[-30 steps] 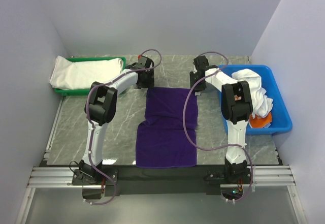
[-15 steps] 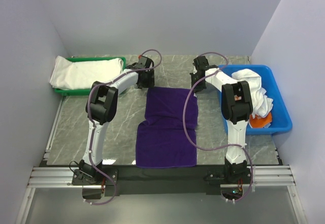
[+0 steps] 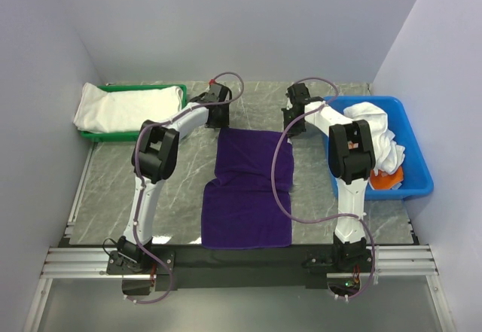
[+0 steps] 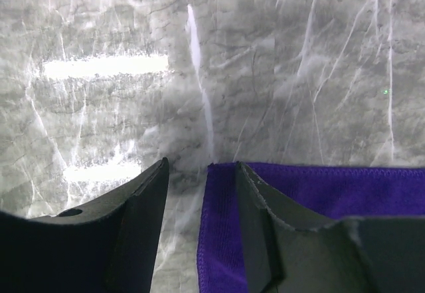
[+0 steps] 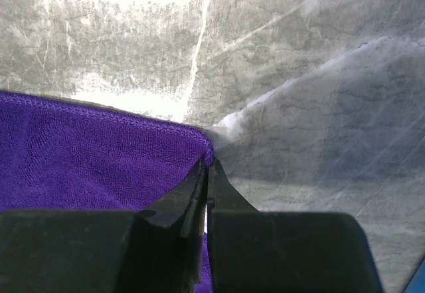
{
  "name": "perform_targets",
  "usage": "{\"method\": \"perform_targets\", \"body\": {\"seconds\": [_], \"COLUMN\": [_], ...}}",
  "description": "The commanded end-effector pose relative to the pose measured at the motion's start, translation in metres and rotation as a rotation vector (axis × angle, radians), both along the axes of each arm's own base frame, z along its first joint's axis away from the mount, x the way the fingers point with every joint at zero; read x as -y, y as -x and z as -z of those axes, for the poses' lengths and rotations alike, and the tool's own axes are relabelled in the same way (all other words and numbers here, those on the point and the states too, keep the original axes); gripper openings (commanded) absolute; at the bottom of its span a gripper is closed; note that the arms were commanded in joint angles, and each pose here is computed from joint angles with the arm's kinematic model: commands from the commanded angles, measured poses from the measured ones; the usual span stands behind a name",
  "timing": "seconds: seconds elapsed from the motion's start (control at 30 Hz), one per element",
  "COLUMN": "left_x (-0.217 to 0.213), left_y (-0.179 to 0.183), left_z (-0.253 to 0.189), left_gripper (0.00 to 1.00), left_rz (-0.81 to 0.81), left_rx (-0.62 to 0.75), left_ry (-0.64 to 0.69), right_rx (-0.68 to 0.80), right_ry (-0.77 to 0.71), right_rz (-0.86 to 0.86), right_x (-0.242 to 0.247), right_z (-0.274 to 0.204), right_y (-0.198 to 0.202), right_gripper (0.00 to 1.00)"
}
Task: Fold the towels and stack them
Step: Flatten out the crumpled towel
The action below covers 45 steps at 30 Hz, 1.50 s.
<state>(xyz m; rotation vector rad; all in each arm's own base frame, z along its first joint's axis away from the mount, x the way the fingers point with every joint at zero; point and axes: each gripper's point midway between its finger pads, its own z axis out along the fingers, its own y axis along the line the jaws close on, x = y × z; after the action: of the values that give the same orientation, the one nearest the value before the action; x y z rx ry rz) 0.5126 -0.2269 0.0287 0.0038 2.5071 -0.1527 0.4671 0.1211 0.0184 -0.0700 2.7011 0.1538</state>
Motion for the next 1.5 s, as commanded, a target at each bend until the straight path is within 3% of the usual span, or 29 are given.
{"method": "perform_targets", "body": {"seconds": [0.0,0.5,0.8,0.83,0.87,0.93,1.07,1.23,1.47], "left_x": [0.004,0.001,-0.007,-0.007,-0.008,-0.014,-0.030,-0.039,-0.042], "left_y": [0.010,0.062,0.081,0.082,0.081,0.078,0.059,0.015,-0.045], "left_z": [0.026,0.072,0.094,0.095,0.095,0.092,0.066,-0.006,-0.093], "left_gripper": [0.50,0.48,0.16,0.06,0.02,0.01,0.01,0.01,0.01], "left_rz": [0.011,-0.029,-0.039,-0.040,-0.043,-0.049,-0.092,-0.129,-0.126], "left_rx": [-0.031,-0.201,-0.279,-0.280,-0.279,-0.268,-0.198,-0.022,0.231], "left_ry": [-0.089,-0.170,-0.194,-0.196,-0.198,-0.211,-0.233,-0.194,-0.094], "right_rx": [0.028,0.056,0.066,0.068,0.076,0.080,0.125,0.239,0.454], "right_ry": [-0.022,-0.054,-0.072,-0.072,-0.073,-0.074,-0.079,-0.058,0.000], "right_rz": [-0.006,-0.014,-0.021,-0.022,-0.024,-0.030,-0.032,-0.040,-0.050], "right_x": [-0.001,-0.004,-0.007,-0.007,-0.007,-0.008,-0.009,-0.008,-0.003], "right_z": [-0.011,-0.021,-0.023,-0.024,-0.025,-0.027,-0.041,-0.074,-0.153], "right_y": [0.000,0.007,0.008,0.008,0.006,0.005,-0.005,-0.028,-0.082], "right_gripper": [0.03,0.03,0.03,0.03,0.03,0.03,0.02,0.00,0.00]}}
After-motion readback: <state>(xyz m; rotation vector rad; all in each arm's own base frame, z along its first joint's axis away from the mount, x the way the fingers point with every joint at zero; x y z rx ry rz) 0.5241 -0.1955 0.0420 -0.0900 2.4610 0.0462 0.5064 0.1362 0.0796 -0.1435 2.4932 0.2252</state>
